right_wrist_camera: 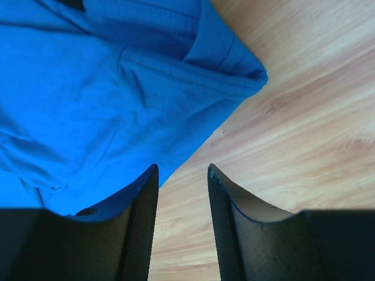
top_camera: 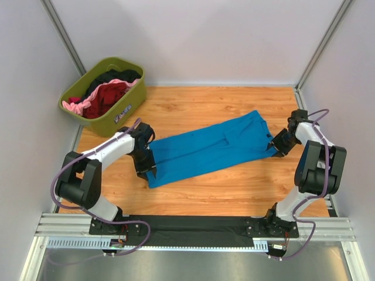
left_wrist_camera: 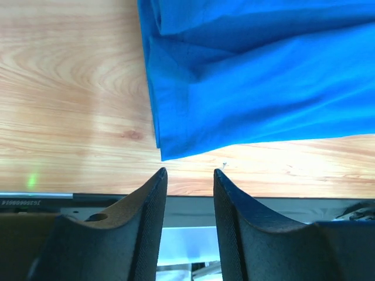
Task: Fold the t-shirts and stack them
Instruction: Fold the tshirt
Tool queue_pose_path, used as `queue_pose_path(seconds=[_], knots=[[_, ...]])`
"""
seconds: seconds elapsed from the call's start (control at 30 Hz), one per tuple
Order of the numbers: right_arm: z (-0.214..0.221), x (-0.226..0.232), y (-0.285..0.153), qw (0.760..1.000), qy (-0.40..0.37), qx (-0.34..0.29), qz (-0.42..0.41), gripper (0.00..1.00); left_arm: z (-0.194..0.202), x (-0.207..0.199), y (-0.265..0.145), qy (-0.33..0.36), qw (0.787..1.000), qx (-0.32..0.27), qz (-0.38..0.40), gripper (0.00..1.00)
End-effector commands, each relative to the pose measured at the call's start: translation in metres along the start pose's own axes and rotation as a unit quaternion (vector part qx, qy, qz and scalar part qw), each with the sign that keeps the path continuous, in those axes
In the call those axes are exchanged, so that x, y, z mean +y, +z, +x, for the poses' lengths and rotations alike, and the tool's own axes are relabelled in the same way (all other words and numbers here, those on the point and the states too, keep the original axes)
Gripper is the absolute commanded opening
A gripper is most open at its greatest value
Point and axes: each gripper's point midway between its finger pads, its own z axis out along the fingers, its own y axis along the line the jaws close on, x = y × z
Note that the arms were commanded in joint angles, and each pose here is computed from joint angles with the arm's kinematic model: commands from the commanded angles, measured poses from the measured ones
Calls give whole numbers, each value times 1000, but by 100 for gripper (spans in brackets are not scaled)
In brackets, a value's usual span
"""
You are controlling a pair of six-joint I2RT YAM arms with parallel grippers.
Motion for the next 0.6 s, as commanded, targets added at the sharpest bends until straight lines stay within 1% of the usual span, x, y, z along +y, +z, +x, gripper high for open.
queue_pose_path(seconds=[0.0,0.1,0.13,0.27,0.3,0.37,0.4,0.43,0.47,0.5,0.57], knots=[[-21,-11,12,999,23,-34,18,40,-17,-7,-21,13,999,-43,3,46],[-30,-19,22,998,29,-35,33,37,-27,-19,-39,26,997,-70,25,47],[-39,-17,20,998,28,-44,33,35,-30,-21,-44,33,996,-78,29,48],[-61,-13,28,997,24,-57,36,32,-46,-28,-67,47,992,-115,27,50],[-63,-13,36,998,24,-50,40,32,-54,-29,-75,47,990,-134,20,51],[-80,-4,38,997,21,-61,33,31,-63,-30,-80,50,988,-147,11,52],[-82,-6,48,998,22,-52,39,31,-66,-31,-80,53,987,-150,11,52],[-88,-3,50,997,22,-56,40,31,-69,-33,-80,56,987,-152,13,53],[-99,3,55,997,20,-60,36,31,-80,-32,-78,56,985,-164,3,54],[-110,12,49,997,17,-74,22,30,-86,-33,-78,55,984,-167,7,54],[-121,26,62,998,16,-66,-2,30,-100,-37,-73,51,984,-170,12,55]])
